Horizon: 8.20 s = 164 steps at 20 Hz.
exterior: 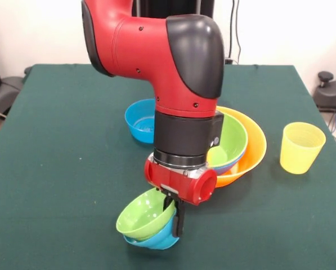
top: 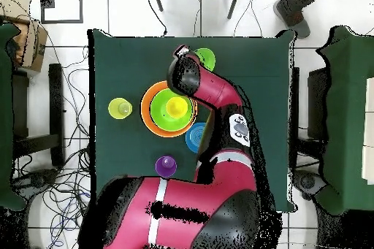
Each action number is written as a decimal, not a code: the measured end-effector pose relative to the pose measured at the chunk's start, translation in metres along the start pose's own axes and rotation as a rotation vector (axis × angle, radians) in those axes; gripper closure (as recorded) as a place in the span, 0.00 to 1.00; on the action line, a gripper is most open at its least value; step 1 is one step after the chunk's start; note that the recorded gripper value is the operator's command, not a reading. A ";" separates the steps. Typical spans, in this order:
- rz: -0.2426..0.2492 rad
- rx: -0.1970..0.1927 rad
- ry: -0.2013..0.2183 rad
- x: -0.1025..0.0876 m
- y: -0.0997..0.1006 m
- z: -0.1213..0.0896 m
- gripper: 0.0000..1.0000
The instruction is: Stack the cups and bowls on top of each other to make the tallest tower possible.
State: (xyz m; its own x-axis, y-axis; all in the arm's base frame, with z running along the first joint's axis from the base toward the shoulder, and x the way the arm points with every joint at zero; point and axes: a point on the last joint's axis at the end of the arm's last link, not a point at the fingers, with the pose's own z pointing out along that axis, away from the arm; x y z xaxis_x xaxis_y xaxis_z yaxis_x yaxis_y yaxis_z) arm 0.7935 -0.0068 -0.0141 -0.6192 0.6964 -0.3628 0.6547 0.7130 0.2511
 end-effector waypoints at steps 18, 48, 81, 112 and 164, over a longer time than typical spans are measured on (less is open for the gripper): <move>-0.044 0.041 0.035 -0.015 -0.013 -0.084 1.00; -0.154 0.080 -0.020 -0.019 0.038 -0.193 1.00; -0.215 0.238 0.178 0.093 -0.002 -0.197 1.00; -0.182 0.288 0.227 0.094 -0.025 -0.171 1.00; -0.188 0.263 0.221 0.023 0.041 -0.200 1.00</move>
State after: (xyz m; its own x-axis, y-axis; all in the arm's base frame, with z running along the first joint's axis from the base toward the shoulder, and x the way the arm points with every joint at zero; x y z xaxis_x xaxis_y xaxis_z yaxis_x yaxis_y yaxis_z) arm 0.7194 0.0548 0.1678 -0.7989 0.5765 -0.1716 0.5915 0.8047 -0.0502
